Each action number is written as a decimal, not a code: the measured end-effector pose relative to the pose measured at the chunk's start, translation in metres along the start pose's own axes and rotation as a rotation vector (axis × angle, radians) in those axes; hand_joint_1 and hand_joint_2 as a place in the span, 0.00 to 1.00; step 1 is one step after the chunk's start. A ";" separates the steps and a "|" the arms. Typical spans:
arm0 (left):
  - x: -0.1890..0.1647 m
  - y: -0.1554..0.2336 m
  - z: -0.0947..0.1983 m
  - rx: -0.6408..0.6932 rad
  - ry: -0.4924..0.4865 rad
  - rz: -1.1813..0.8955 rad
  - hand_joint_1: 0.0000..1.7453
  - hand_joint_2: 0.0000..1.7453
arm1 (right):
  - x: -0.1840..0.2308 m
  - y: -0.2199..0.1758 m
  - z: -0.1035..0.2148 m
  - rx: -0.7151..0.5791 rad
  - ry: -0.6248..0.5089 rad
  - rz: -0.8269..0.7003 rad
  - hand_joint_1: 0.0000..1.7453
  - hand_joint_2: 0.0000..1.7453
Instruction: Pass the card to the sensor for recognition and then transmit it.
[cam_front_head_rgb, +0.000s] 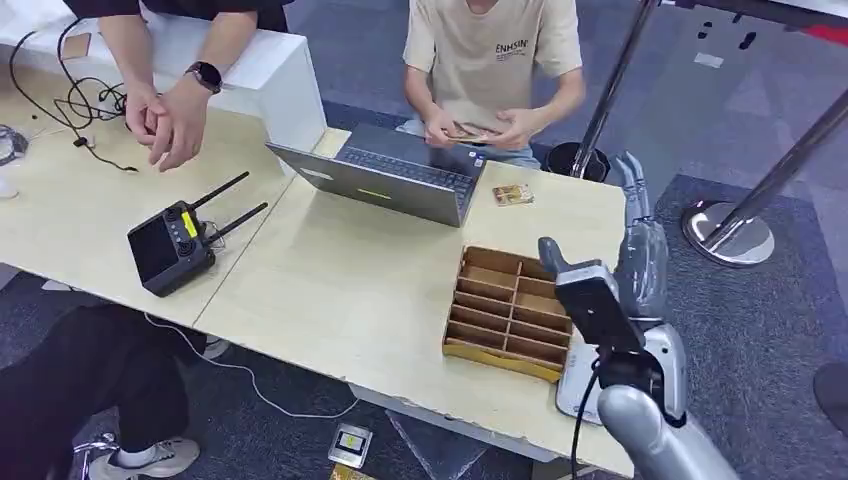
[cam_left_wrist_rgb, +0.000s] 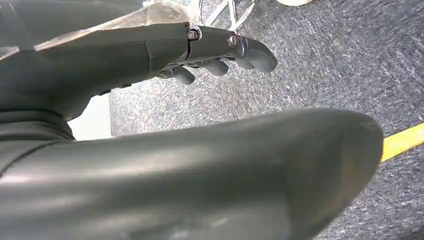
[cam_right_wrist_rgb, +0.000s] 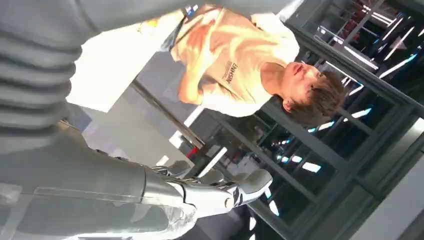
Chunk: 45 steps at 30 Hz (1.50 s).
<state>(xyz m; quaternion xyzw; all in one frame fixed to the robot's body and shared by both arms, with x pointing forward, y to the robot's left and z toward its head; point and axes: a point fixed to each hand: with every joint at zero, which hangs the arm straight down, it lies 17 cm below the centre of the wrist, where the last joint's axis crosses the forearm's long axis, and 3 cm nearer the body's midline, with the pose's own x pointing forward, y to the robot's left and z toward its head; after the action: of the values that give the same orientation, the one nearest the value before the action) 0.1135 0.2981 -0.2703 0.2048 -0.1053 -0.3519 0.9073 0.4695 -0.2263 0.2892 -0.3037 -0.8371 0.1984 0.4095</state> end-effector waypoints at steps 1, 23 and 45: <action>0.000 0.000 0.000 0.000 0.000 0.000 0.00 0.00 | 0.001 -0.001 0.002 0.000 -0.002 -0.004 0.00 1.00; 0.000 0.001 0.000 0.006 0.002 0.006 0.00 0.00 | 0.006 -0.008 0.021 -0.001 0.023 -0.118 0.00 1.00; 0.001 0.002 -0.001 0.000 -0.006 0.020 0.00 0.00 | 0.023 -0.009 -0.001 0.030 -0.028 -0.148 0.00 1.00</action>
<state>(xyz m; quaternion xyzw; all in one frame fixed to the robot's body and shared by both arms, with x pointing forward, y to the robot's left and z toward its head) 0.1154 0.2993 -0.2702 0.2029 -0.1102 -0.3435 0.9103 0.4562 -0.2172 0.3080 -0.2319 -0.8598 0.1842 0.4158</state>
